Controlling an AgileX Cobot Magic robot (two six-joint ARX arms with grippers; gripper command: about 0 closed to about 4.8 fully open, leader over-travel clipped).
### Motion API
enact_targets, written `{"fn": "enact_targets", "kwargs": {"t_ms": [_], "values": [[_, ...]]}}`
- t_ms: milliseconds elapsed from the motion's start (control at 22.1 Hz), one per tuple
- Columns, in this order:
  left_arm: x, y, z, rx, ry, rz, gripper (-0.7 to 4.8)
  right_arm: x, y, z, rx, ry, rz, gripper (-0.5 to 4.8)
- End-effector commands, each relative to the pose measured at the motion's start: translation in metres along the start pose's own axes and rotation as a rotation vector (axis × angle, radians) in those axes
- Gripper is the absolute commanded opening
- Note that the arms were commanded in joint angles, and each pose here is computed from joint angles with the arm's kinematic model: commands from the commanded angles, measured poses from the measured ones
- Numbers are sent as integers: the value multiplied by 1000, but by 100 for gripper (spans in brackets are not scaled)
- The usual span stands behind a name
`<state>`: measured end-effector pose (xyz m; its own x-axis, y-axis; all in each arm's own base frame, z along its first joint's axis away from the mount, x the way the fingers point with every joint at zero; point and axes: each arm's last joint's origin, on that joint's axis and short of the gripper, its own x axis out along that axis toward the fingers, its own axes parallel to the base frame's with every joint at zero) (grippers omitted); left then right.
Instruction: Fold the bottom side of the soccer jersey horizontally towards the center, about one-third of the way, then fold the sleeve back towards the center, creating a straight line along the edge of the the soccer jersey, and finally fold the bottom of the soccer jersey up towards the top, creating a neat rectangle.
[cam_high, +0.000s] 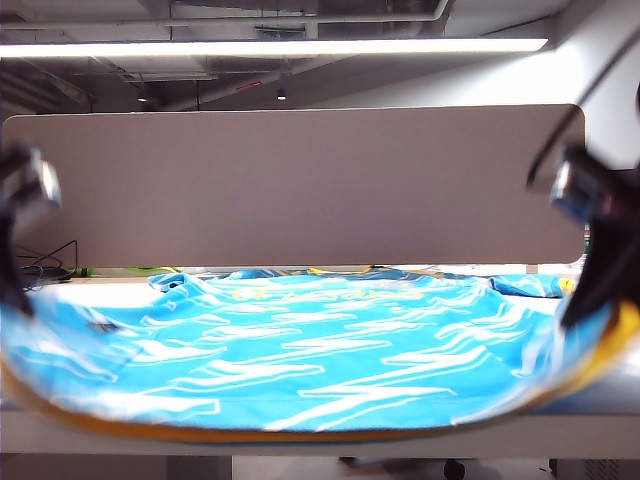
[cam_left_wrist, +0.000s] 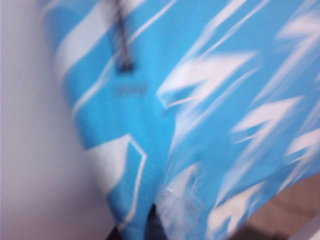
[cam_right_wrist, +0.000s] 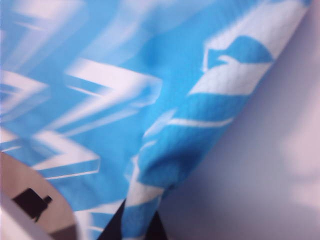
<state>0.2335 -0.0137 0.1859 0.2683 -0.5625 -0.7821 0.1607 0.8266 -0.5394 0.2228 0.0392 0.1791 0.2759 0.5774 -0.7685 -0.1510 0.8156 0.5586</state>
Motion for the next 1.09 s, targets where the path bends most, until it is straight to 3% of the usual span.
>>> {"fn": "enact_targets", "kwargs": {"t_ms": [45, 136, 226, 317, 589, 815, 1042, 1087], "values": [[-50, -36, -13, -23, -196, -73, -4, -36, 25, -18, -47, -49, 22, -7], [-81, -57, -35, -5, -307, -89, -4, -61, 40, -39, -74, -84, 35, -7], [-96, -67, -53, 8, -343, -96, -4, -77, 49, -56, -95, -105, 45, -6], [-122, -82, -100, 13, -432, -43, -4, -106, 60, -93, -100, -185, 66, -7], [-142, -94, -150, 3, -604, -67, -4, -138, 69, -143, -35, -420, 162, -7], [-145, -95, -140, 27, -666, -57, -4, -147, 73, -141, -51, -569, 162, -7], [-137, -90, -93, 69, -662, -26, -4, -140, 78, -92, -104, -636, 142, -7], [-128, -84, -68, 76, -649, -12, -4, -131, 79, -63, -124, -651, 141, -7]]}}
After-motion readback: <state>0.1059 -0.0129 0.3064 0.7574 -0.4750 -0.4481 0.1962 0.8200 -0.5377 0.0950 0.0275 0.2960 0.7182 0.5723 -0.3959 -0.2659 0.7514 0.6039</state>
